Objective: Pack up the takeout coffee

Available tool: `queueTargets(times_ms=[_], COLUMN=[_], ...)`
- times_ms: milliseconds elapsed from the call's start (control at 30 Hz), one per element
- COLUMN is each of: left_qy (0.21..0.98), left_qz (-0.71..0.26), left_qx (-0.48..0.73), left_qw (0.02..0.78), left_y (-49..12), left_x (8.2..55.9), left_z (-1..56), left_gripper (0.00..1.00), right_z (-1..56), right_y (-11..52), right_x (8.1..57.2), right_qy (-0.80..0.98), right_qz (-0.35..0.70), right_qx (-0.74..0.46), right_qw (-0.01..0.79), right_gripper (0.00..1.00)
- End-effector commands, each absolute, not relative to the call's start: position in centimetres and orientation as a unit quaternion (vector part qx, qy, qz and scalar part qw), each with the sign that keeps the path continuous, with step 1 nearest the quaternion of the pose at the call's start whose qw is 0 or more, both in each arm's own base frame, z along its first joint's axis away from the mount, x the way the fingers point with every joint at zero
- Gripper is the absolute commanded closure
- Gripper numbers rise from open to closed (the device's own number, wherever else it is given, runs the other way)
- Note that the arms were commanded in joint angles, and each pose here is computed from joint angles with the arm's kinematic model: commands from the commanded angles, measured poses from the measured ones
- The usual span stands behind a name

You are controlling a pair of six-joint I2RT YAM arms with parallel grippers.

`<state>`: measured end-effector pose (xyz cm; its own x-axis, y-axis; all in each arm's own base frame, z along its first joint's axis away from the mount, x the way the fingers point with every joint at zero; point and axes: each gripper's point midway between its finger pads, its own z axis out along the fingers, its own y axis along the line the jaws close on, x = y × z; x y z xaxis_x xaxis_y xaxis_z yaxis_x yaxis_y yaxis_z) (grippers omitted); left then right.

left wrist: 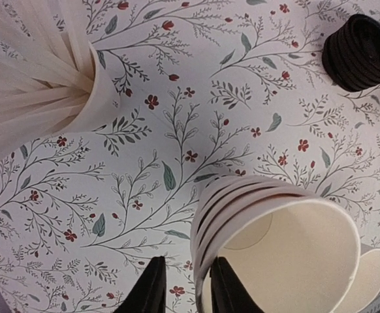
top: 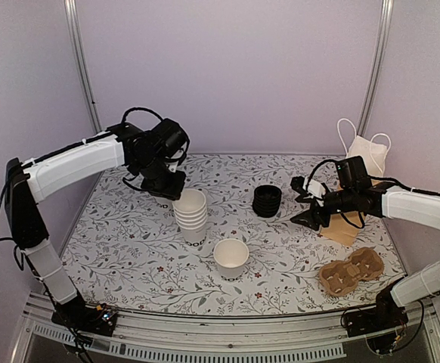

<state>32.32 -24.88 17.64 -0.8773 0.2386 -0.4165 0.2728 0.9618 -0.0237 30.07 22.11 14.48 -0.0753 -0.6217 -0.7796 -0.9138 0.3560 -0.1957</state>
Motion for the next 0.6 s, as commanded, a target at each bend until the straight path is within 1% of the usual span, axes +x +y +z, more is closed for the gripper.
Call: queueTargets(times_ms=[0,100,167,267,567], left_qy=[0.968,0.968,0.968,0.969,0.975], left_qz=[-0.046,-0.05,-0.05,-0.047,-0.03], left_qx=[0.145,0.143,0.14,0.131,0.066], left_qw=[0.2,0.202,0.204,0.205,0.211], left_y=[-25.1,-25.0,-24.6,-23.6,-17.5], left_x=[32.6,32.4,32.0,31.0,27.8], left_z=[17.0,17.4,17.9,18.4,18.7], left_gripper=[0.79,0.91,0.97,1.0,1.0], right_z=[14.9,14.9,14.9,14.8,14.4], right_y=[22.2,22.2,22.2,22.2,22.4], right_x=[30.4,30.4,30.4,30.4,30.3], right_qy=[0.71,0.709,0.709,0.71,0.711], right_qz=[0.179,0.179,0.179,0.179,0.186], right_qx=[-0.541,-0.541,-0.541,-0.542,-0.546], right_qw=[0.415,0.415,0.415,0.413,0.402], right_gripper=[0.29,0.29,0.29,0.29,0.29])
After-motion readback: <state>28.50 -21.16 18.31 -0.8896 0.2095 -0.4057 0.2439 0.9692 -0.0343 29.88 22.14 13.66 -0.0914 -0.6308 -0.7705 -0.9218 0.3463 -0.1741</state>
